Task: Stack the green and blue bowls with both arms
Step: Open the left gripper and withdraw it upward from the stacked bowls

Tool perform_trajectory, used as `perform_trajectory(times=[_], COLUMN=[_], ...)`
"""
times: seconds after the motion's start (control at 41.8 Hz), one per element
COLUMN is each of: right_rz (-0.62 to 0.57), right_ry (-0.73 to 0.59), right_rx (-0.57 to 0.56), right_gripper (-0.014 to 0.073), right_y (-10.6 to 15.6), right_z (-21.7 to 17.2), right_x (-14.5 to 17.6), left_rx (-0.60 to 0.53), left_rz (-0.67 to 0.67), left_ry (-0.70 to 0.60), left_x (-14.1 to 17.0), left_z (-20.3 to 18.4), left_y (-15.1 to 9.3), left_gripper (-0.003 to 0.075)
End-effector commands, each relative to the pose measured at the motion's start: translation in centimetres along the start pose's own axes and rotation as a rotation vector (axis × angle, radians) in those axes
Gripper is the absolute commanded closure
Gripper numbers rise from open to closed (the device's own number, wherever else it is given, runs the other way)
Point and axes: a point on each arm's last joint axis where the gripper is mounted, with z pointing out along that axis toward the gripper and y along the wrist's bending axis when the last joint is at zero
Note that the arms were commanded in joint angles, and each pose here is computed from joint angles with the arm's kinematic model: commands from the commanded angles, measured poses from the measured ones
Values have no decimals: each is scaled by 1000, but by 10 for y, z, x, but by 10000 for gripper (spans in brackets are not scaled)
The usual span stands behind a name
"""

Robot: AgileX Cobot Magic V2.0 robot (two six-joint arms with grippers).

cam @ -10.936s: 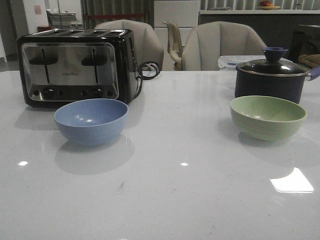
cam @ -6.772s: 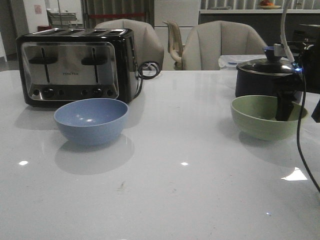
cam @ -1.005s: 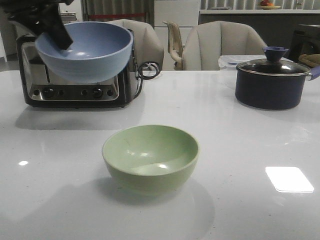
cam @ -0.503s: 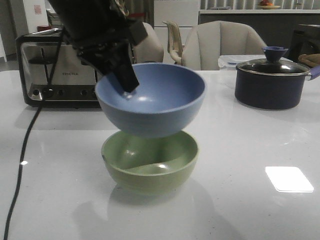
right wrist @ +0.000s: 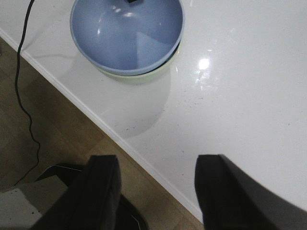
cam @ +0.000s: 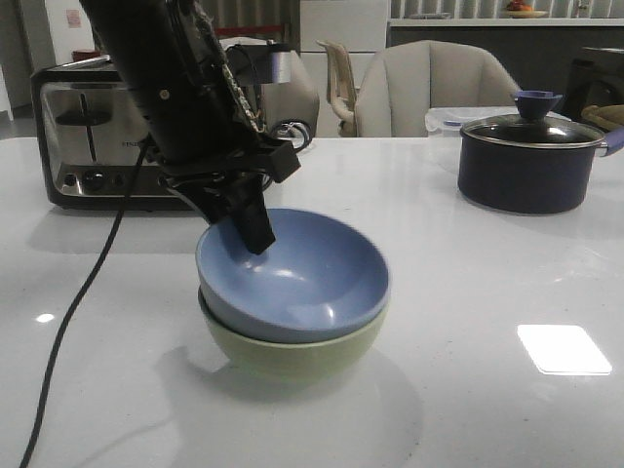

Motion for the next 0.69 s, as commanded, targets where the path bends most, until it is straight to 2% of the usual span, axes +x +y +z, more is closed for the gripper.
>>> perform_trajectory(times=[0.0, 0.072, 0.12, 0.311, 0.455, 0.55, 0.67], right_rz=[-3, -3, -3, -3, -3, -3, -3], right_ry=[-89, -89, -89, -89, -89, -89, -89], right_rx=[16, 16, 16, 16, 16, 16, 16], right_gripper=[130, 130, 130, 130, 130, 130, 130], right_y=[-1, -1, -1, -1, -1, -1, -1], right_z=[-7, -7, -7, -7, -7, -7, -7], right_x=[-12, -12, -12, -12, -12, -12, -12], left_rx=[6, 6, 5, -4, -17, -29, -40], left_rz=[4, 5, 8, 25, 48, 66, 74], left_ry=[-102, -106, -109, -177, -262, -307, -363], left_x=[-11, -12, -13, -22, -21, -13, 11], left_z=[-25, -26, -28, -52, -88, -115, -144], left_y=[-9, -9, -9, -13, -22, -28, -38], left_gripper=[339, 226, 198, 200, 212, 212, 212])
